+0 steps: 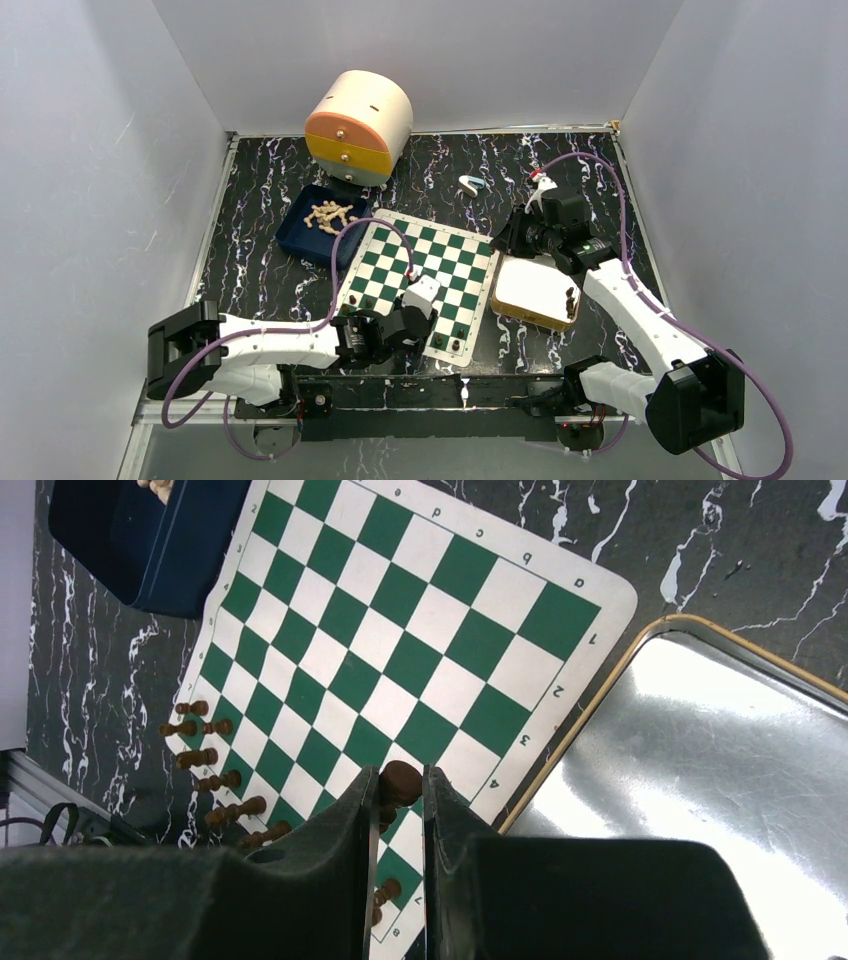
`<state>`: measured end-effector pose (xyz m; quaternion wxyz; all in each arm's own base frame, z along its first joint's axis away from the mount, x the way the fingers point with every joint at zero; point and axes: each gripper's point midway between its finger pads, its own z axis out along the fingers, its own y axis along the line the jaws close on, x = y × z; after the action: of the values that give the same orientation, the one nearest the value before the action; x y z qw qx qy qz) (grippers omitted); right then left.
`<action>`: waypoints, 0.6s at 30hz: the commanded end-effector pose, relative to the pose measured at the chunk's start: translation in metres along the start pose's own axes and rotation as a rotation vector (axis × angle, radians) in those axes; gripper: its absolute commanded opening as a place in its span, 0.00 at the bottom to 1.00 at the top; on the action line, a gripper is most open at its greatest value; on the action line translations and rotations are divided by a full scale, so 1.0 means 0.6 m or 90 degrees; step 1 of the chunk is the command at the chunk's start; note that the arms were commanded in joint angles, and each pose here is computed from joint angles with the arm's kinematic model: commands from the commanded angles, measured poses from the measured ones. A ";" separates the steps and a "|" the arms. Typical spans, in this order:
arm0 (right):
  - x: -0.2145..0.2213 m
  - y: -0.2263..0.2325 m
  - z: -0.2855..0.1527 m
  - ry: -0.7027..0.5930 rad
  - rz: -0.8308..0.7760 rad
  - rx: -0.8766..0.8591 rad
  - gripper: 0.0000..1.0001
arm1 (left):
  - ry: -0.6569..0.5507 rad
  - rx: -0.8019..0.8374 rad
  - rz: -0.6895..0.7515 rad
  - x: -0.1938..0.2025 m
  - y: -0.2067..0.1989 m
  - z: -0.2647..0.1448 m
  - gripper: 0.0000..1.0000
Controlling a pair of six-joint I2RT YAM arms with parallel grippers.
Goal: Set up the chess pieces on the board
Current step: Place the chess piece on the chessboard.
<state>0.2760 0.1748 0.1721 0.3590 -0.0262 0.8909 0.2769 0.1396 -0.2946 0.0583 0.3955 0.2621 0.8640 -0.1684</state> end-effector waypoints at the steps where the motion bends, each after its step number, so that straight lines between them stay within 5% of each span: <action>1: -0.014 0.020 -0.008 -0.025 0.014 -0.037 0.09 | -0.070 -0.008 -0.056 -0.074 -0.007 -0.032 0.34; 18: -0.036 0.167 -0.070 -0.055 0.296 -0.367 0.09 | -0.230 0.056 -0.090 -0.259 -0.058 -0.100 0.39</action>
<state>0.2459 0.2204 0.2032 0.3048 0.0773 0.8133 0.4895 0.1603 -0.3258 0.1877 0.4860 0.1848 0.8119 -0.2654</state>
